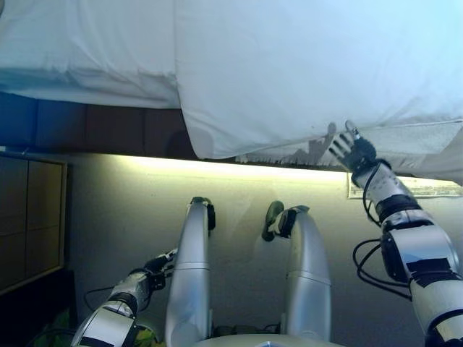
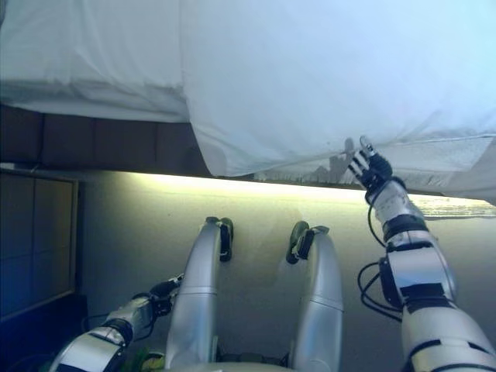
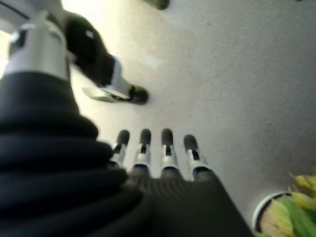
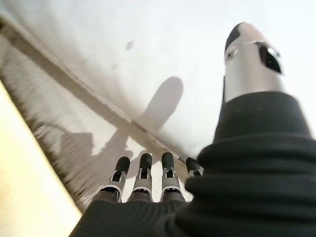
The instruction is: Make the bed neatly
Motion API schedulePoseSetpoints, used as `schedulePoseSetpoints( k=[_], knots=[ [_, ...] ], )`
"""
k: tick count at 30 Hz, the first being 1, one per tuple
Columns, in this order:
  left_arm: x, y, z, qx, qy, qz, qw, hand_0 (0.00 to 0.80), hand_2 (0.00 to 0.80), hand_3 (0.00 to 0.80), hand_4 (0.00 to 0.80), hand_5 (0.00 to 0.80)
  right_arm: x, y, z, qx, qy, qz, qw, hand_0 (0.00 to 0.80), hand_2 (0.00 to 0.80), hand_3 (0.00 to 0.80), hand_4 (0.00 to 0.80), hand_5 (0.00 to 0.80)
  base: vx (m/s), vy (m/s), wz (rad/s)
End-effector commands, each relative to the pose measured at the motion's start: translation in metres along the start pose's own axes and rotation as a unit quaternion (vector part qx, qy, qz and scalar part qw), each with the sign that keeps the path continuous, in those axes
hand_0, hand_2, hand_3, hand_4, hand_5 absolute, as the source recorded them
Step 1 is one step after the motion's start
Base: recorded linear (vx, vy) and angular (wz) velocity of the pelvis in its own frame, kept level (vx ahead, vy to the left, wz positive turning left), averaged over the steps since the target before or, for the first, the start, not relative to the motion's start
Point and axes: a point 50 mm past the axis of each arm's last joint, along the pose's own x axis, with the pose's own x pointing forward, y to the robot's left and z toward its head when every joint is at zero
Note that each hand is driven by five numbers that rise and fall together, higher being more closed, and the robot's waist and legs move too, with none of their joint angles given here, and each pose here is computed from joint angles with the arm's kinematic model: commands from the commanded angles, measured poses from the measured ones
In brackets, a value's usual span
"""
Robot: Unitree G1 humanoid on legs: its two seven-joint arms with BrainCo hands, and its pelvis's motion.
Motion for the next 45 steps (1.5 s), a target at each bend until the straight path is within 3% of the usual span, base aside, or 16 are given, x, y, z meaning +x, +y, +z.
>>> schedulePoseSetpoints(
  k=[1, 11, 18, 19, 20, 29, 45],
  knots=[
    [-0.008, 0.01, -0.041, -0.013, 0.042, 0.006, 0.999, 0.0, 0.0, 0.0, 0.0, 0.0, -0.005, -0.007, 0.032, 0.0, -0.045, -0.004, 0.999, 0.0, 0.0, 0.0, 0.0, 0.0, 0.0, 0.0, 0.0],
    [-0.02, 0.029, -0.065, -0.004, 0.061, 0.016, 0.998, 0.0, 0.0, 0.0, 0.0, 0.0, -0.013, 0.012, 0.084, -0.026, -0.11, 0.021, 0.993, 0.0, 0.0, 0.0, 0.0, 0.0, 0.053, -0.014, 0.03],
    [-0.027, 0.035, -0.079, 0.012, 0.07, 0.015, 0.997, 0.0, 0.0, 0.0, 0.0, 0.0, -0.014, 0.009, 0.08, -0.049, -0.095, 0.043, 0.993, 0.0, 0.0, 0.0, 0.0, 0.0, 0.049, -0.01, 0.01],
    [-0.028, 0.034, -0.082, 0.013, 0.07, 0.016, 0.997, 0.0, 0.0, 0.0, 0.0, 0.0, -0.014, 0.01, 0.079, -0.052, -0.103, 0.057, 0.992, 0.511, 0.511, 0.511, 0.511, 0.511, 0.052, -0.003, 0.0],
    [-0.028, 0.034, -0.084, 0.016, 0.07, 0.016, 0.997, 0.0, 0.0, 0.0, 0.0, 0.0, -0.015, 0.014, 0.077, -0.051, -0.107, 0.082, 0.99, 0.8, 0.8, 0.8, 0.8, 0.8, 0.073, -0.001, -0.05],
    [-0.033, 0.037, -0.098, 0.014, 0.094, 0.027, 0.995, 0.0, 0.0, 0.0, 0.0, 0.0, -0.015, -0.003, 0.048, -0.057, -0.064, 0.1, 0.991, 0.8, 0.8, 0.8, 0.8, 0.8, 0.076, 0.023, -0.04],
    [-0.036, 0.047, -0.094, 0.002, 0.074, 0.057, 0.996, 0.0, 0.0, 0.0, 0.0, 0.0, -0.018, -0.012, 0.06, -0.063, -0.084, 0.08, 0.991, 0.8, 0.8, 0.8, 0.8, 0.8, 0.033, 0.005, 0.04]
  ],
)
